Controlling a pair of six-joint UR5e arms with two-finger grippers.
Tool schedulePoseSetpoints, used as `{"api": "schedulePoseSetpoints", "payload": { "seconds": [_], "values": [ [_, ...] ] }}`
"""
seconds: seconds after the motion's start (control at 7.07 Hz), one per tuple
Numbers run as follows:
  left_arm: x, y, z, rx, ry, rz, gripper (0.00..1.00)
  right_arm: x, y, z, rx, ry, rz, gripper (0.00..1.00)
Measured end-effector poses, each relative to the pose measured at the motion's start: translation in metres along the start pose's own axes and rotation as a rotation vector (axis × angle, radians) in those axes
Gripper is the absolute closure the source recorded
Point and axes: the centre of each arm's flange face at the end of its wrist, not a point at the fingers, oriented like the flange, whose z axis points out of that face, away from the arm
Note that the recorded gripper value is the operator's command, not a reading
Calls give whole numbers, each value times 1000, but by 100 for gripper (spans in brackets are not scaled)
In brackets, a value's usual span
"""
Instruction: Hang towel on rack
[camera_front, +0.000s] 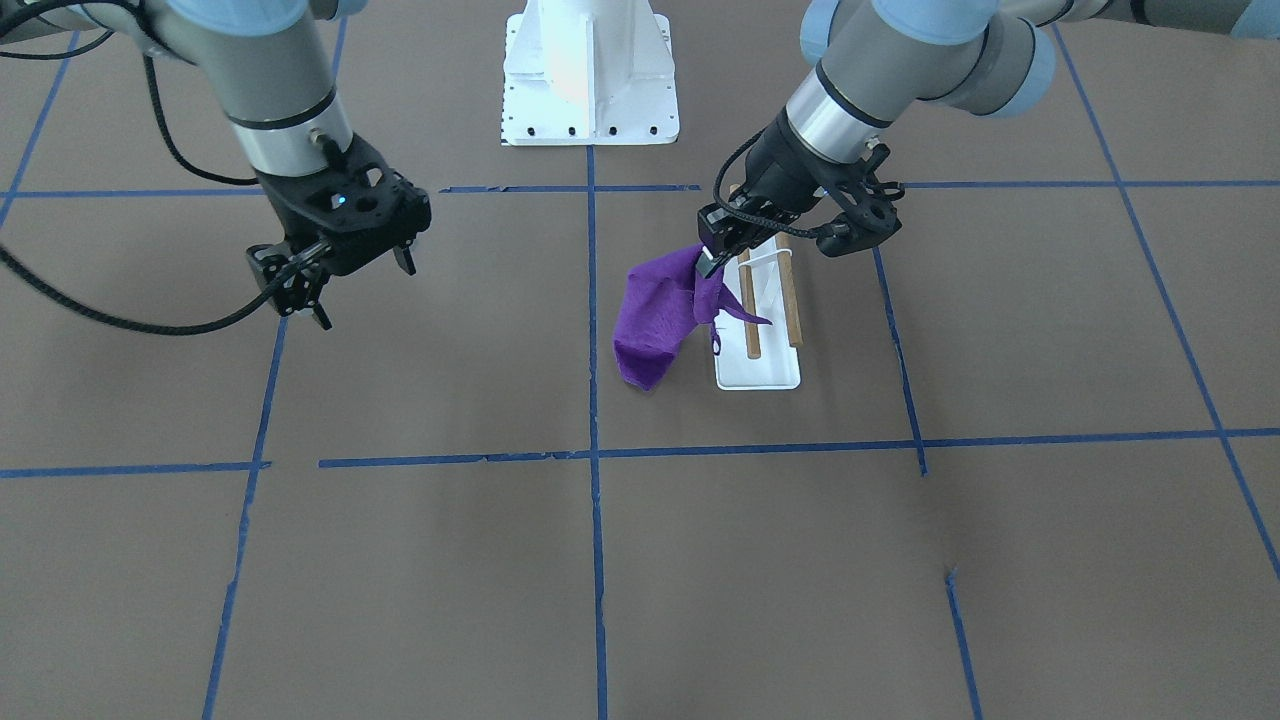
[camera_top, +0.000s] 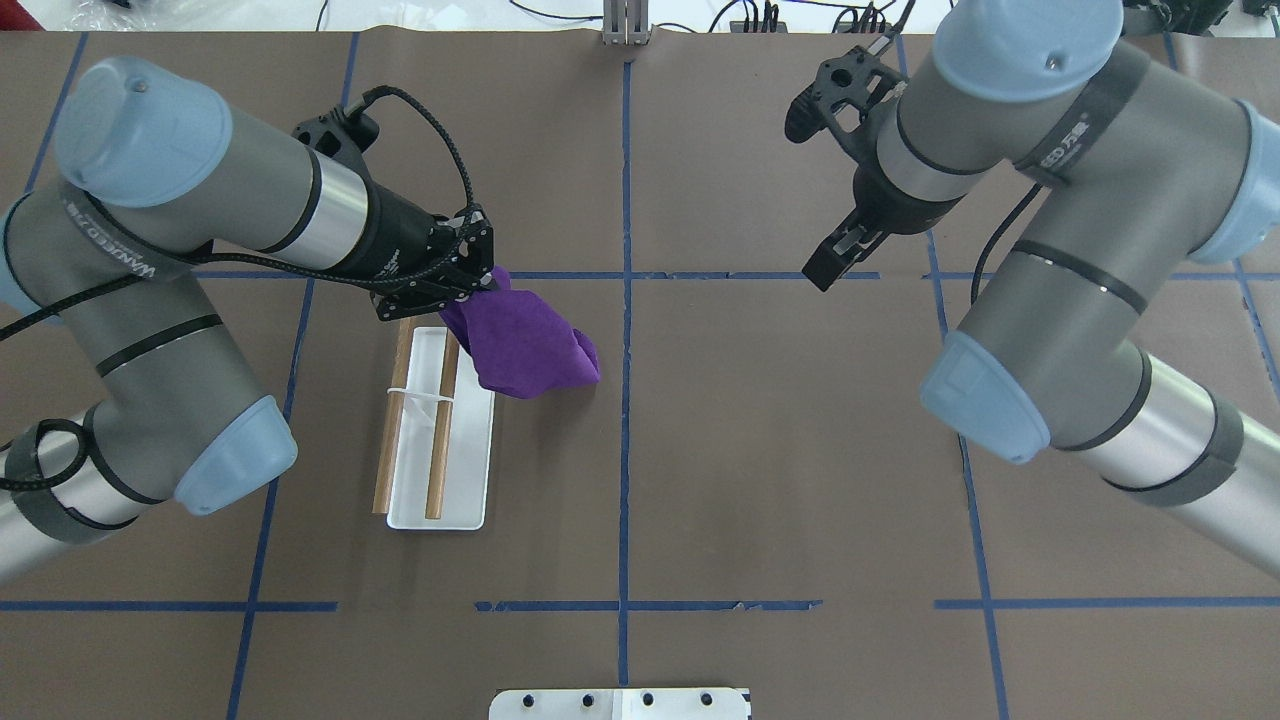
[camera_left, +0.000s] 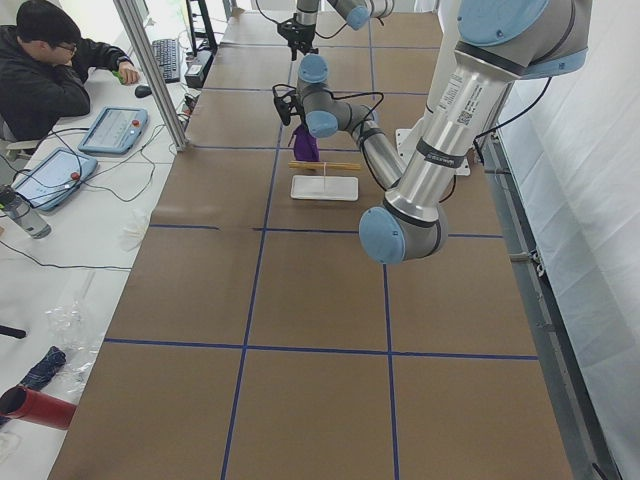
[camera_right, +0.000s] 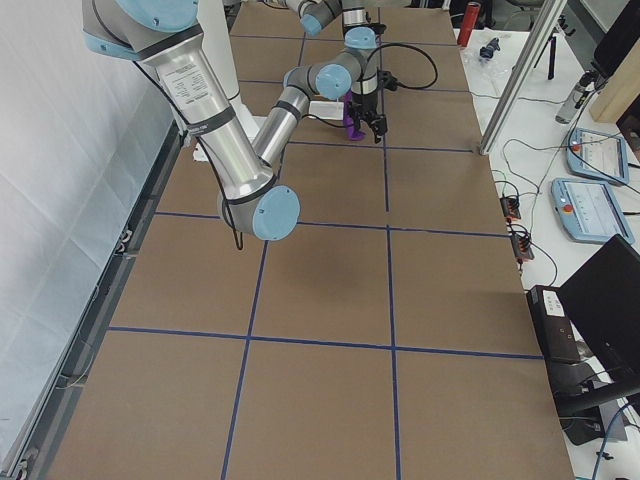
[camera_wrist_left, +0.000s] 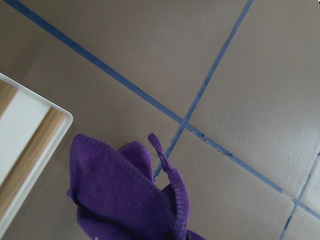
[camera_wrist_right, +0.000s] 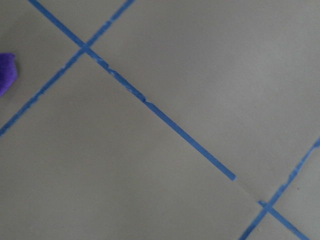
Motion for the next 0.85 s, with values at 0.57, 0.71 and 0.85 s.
{"api": "schedulePoseSetpoints", "payload": {
  "seconds": [0.57, 0.71, 0.85],
  "values": [
    [-103, -35, -26, 44, -112, 260, 100, 198, 51, 15, -137, -12, 162, 0],
    [-126, -45, -34, 55, -141, 303, 100, 243, 69, 20, -161, -4, 126, 0],
    [-142, -52, -37, 59, -165, 335, 100, 280, 86, 22, -182, 0, 87, 0]
  ]
}}
